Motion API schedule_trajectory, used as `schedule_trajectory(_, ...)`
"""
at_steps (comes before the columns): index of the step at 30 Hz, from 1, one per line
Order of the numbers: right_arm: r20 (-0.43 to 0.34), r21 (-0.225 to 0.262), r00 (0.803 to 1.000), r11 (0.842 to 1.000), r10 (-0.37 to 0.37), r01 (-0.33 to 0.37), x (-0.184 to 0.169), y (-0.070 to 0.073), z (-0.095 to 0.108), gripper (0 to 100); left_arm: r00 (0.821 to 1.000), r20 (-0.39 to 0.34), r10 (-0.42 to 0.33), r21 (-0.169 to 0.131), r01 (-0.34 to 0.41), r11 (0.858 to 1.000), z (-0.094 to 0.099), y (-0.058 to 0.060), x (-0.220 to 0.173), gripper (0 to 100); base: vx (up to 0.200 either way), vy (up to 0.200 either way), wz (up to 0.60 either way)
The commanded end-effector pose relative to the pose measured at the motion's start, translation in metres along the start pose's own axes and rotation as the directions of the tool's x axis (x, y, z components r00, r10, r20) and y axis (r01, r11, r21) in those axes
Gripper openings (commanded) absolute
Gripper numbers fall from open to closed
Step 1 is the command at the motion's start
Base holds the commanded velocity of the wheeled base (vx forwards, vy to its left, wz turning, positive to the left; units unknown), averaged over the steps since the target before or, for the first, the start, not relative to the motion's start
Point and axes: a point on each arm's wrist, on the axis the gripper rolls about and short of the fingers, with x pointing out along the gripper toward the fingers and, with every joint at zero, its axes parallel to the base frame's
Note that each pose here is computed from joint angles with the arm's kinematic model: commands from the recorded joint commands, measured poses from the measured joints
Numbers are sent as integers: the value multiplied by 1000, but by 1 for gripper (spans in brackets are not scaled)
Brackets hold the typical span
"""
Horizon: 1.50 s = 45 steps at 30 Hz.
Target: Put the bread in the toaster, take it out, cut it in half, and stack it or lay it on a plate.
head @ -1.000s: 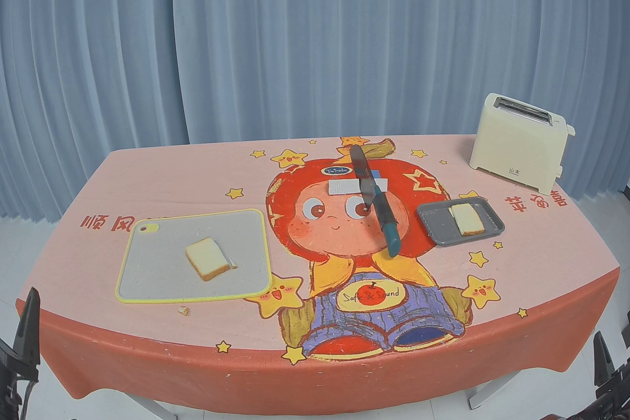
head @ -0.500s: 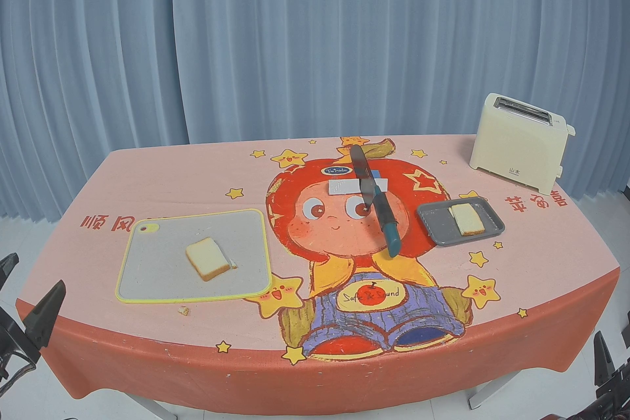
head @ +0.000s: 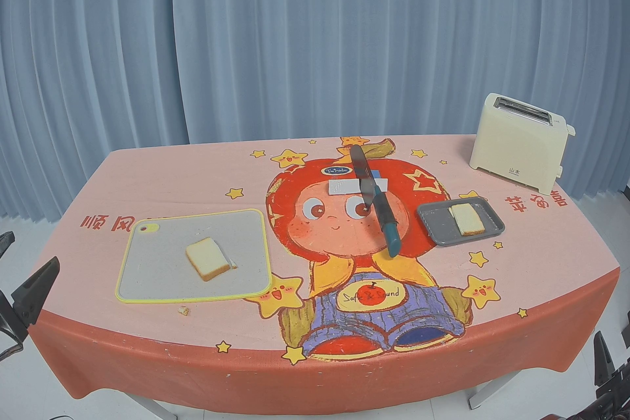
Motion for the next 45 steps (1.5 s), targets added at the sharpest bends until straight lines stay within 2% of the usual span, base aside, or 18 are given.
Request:
schedule_trajectory(1,-1,0,1000,1000,0,0,0,0,-5,100,999,-36,-5,-3,4,1000,6,1,13,100,0,0,0)
schedule_trajectory(9,-1,0,1000,1000,0,0,0,0,-5,100,997,-72,-12,-4,11,1000,18,3,31,100,0,0,0)
schedule_trajectory(17,-1,0,1000,1000,0,0,0,0,-5,100,993,-92,-72,-11,71,997,14,2,34,100,0,0,0)
schedule_trajectory(23,-4,-13,1000,1000,-3,3,0,0,-5,100,991,-109,-71,-14,70,997,12,2,37,100,0,0,0)
schedule_trajectory(26,-1,6,1000,1000,-3,3,0,0,-5,100,990,-121,-72,-19,70,997,12,2,41,100,0,0,0)
schedule_trajectory(31,-2,3,1000,1000,2,-2,0,0,-5,100,989,-132,-72,-24,69,997,12,2,44,100,0,0,0)
schedule_trajectory(45,2,4,1000,1000,0,0,0,0,-5,100,962,-258,-91,-44,82,996,4,4,82,100,0,0,0)
